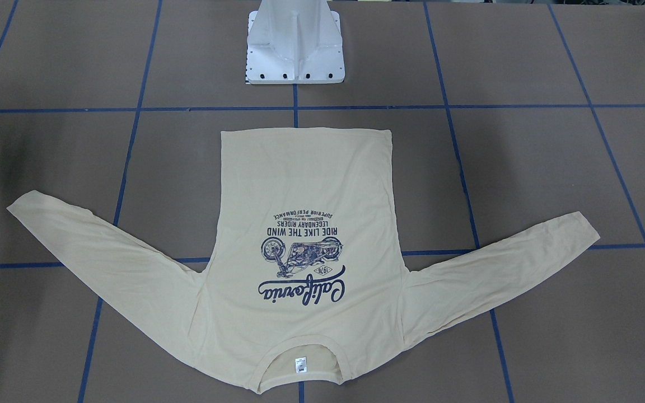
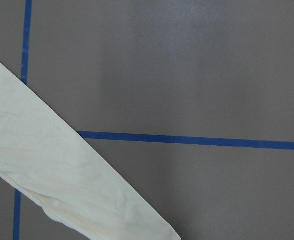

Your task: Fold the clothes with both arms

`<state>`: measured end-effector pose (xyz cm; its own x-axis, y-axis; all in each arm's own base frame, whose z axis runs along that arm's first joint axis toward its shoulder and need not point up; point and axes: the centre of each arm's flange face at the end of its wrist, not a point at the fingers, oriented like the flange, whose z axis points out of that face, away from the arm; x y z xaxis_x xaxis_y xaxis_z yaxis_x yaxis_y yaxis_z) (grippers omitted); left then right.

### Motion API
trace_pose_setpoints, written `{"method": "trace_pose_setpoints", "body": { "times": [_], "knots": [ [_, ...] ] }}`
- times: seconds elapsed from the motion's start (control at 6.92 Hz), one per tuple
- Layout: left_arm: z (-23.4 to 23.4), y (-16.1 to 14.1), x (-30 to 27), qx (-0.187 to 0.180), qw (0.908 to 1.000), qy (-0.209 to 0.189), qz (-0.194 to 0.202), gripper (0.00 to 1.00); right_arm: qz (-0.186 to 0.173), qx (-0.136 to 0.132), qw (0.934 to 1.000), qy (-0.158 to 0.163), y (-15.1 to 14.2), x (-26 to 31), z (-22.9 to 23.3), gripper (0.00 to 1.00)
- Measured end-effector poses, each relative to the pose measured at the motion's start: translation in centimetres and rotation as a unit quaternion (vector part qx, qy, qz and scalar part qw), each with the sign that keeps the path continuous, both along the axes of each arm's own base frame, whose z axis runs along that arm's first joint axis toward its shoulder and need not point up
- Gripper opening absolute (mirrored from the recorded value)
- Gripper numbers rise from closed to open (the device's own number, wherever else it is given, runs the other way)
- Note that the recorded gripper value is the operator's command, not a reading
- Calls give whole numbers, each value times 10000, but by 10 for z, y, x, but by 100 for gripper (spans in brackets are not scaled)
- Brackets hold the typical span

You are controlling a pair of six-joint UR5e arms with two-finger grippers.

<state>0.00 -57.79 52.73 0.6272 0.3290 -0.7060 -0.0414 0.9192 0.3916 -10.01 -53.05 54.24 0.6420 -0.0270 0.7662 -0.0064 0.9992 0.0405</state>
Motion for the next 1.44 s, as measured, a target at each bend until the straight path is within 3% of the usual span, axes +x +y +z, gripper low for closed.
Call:
{"method": "trace_pose_setpoints", "body": {
  "times": [0.29,0.58,1.44],
  "knots": [
    [5,3,0,114,9999,-5,0,99,-15,38,10000,81,32,-47,26,100],
    [4,5,0,180,9998,16,3,99,-192,109,9995,222,46,-79,40,100],
    [-8,7,0,301,9995,43,-1,99,-472,213,9983,251,46,-116,68,100]
  ]
}}
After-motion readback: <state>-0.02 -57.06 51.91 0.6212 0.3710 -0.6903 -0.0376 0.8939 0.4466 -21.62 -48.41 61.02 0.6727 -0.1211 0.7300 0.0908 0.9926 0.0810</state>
